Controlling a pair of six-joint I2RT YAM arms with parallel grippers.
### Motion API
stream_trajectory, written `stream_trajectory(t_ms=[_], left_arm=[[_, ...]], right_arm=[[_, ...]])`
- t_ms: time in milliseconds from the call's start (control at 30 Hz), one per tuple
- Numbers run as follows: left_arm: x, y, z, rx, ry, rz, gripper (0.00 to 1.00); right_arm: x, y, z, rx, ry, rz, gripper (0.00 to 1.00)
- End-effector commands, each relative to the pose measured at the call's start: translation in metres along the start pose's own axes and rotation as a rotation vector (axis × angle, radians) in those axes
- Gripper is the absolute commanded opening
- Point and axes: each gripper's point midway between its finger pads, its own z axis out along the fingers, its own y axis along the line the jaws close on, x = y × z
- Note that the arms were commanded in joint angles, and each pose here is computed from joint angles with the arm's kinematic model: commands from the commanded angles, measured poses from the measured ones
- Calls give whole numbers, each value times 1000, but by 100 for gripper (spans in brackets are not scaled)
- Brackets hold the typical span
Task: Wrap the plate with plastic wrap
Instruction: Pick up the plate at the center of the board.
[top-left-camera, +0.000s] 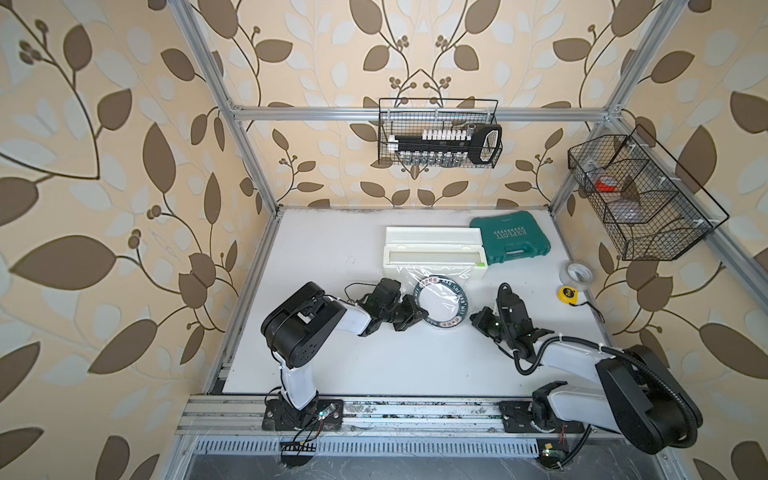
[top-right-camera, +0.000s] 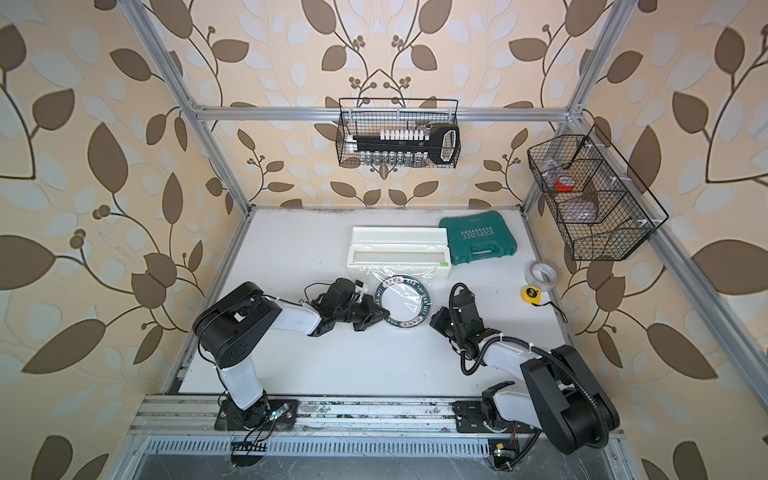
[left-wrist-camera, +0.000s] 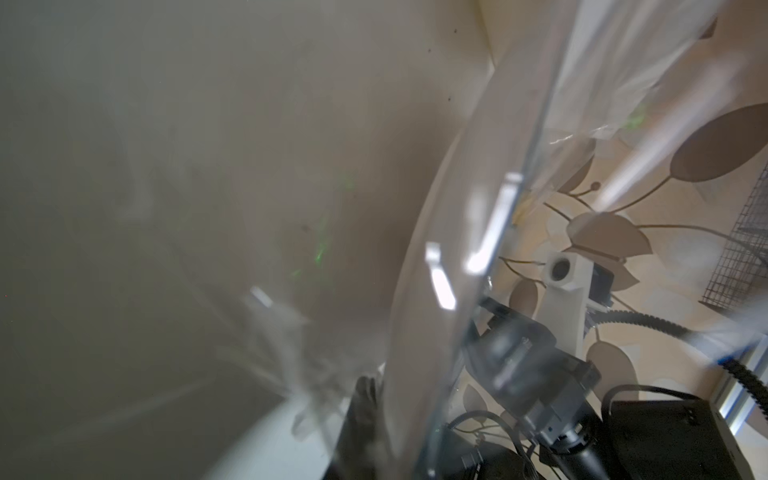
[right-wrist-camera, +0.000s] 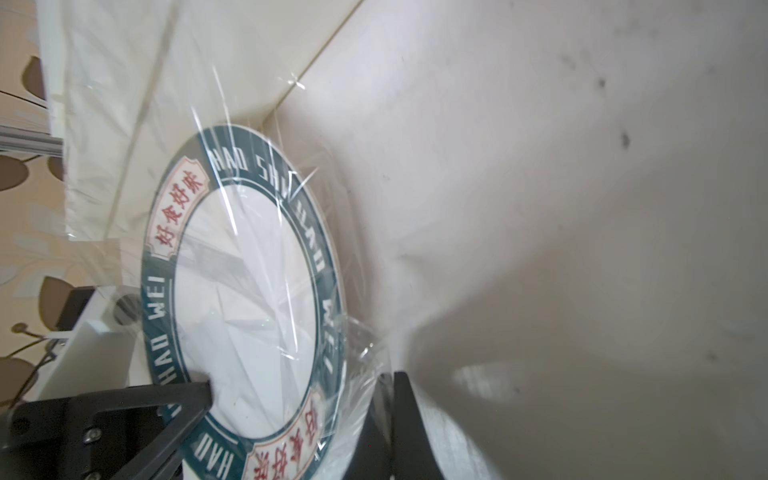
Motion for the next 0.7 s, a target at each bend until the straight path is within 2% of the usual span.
stream_trajectory(t_ms=[0, 133, 233, 400, 500, 667], left_arm=[[16, -37, -12, 100, 70, 33, 0], [24, -55, -19, 159, 110, 28, 0], [26, -69, -26, 191, 114, 36, 0], [24, -62, -32, 138, 87, 51, 0], [21, -56, -33, 127, 72, 43, 0], [21, -66, -38, 151, 67, 51, 0]], right_arm=[[-19, 34, -12, -169, -51, -28, 0], [-28, 51, -15, -211, -59, -56, 0], [-28, 42, -13, -183, -59, -15, 0], [-22, 30, -24, -171, -68, 41, 0], [-18, 24, -34, -140, -68, 24, 0], [-14, 7, -36, -72, -63, 9, 0]])
